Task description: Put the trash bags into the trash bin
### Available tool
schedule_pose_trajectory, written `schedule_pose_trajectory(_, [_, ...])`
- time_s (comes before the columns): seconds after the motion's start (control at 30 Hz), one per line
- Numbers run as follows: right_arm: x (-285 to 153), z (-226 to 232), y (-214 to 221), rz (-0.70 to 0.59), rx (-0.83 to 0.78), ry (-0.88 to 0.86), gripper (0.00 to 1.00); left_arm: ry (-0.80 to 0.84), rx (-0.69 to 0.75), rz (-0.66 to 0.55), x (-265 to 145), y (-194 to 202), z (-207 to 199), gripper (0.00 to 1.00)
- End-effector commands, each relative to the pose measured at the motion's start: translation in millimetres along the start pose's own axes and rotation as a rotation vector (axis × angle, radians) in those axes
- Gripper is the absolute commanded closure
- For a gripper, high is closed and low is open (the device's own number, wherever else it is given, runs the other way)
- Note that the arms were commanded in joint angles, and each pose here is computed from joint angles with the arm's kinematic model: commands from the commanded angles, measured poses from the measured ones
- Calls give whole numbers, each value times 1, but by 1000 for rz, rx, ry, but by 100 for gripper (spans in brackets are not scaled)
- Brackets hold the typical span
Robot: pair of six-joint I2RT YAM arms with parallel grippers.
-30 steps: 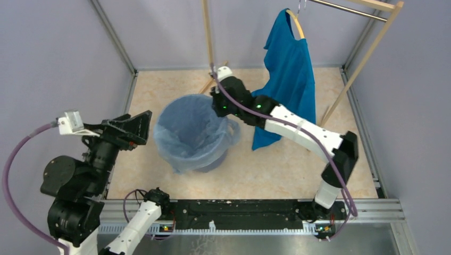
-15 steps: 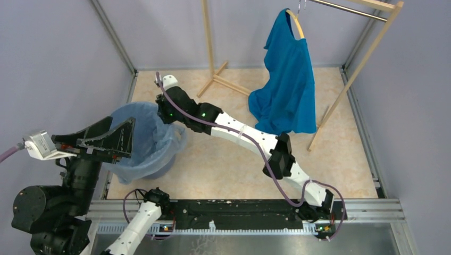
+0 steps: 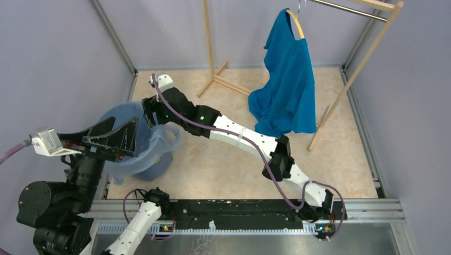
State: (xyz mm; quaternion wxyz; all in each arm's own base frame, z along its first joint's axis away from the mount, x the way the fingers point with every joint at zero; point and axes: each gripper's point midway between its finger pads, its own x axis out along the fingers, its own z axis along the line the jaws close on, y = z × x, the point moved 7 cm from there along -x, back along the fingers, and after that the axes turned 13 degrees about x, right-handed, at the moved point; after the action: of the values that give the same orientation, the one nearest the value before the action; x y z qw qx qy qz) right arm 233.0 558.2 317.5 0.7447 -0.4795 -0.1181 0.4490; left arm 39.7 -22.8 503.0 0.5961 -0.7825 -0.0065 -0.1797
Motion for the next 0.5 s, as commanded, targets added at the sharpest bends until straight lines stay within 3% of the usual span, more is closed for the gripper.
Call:
schedule_pose_trajectory(0.0, [-83,36,-95,-185,-30,-66,23,24,-4,-16,6,-3,-3,1])
schedule_pose_trajectory(0.2, [-185,7,-131,-194,-192,84,11,-4,20,-33,8,-7,0,1])
schedule_pose_trajectory(0.37, [-288,-46,-133,-226,-255,260,2,-23,61,-69,17,-5,4,1])
schedule_pose_trajectory(0.47, [-351,-72,-132,-258,-251,294,1,-24,76,-94,28,-1,6,1])
